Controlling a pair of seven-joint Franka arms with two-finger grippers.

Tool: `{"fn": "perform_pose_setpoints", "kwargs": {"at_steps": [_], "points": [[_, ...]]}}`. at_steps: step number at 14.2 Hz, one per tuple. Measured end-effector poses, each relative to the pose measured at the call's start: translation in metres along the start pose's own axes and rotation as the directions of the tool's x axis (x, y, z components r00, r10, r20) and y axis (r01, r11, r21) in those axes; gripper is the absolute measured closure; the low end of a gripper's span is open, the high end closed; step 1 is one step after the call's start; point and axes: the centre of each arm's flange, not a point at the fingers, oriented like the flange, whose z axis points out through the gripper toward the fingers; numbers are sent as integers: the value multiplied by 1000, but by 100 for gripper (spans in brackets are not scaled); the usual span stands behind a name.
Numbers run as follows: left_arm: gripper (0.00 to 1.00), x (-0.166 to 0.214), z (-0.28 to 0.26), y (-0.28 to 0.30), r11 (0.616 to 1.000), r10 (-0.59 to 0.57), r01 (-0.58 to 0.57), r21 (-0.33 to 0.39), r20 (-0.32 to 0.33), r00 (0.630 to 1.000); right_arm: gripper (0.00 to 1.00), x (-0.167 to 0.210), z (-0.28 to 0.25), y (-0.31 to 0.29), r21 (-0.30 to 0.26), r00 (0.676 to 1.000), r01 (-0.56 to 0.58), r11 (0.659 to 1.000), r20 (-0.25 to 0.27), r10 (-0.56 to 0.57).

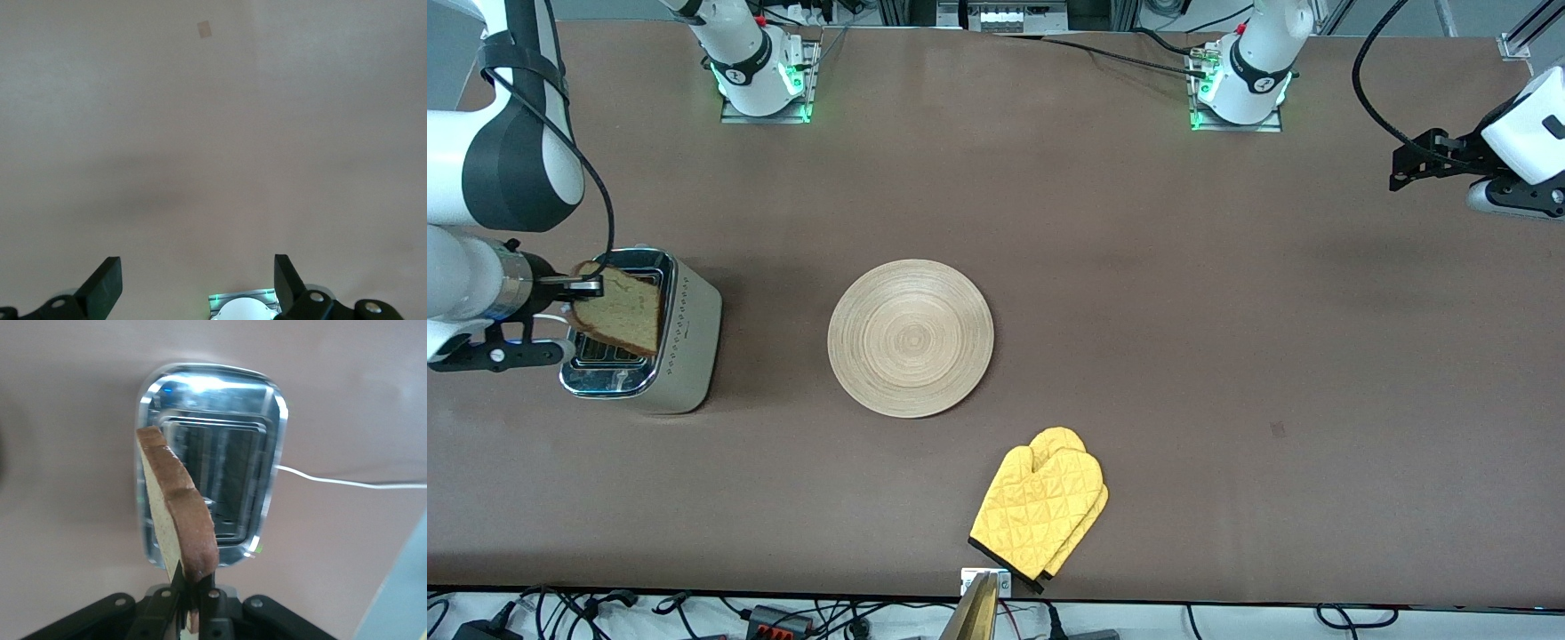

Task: Move plate and put bread in toaster
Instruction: 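Lower the bread into the toaster slot and open the right gripper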

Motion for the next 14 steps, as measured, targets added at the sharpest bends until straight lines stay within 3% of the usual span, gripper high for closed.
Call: {"fn": "perform_pose_setpoints", "kwargs": {"at_steps": [7, 14], "points": [[0, 0, 1, -1, 1000, -2, 2, -1, 4, 1000, 91, 6, 29, 17, -11, 984, -160, 987, 79, 160], [0, 0, 1, -1, 1000, -3, 3, -1, 5, 1000, 91, 7, 28, 3, 0, 981, -174, 985, 89, 174]]}}
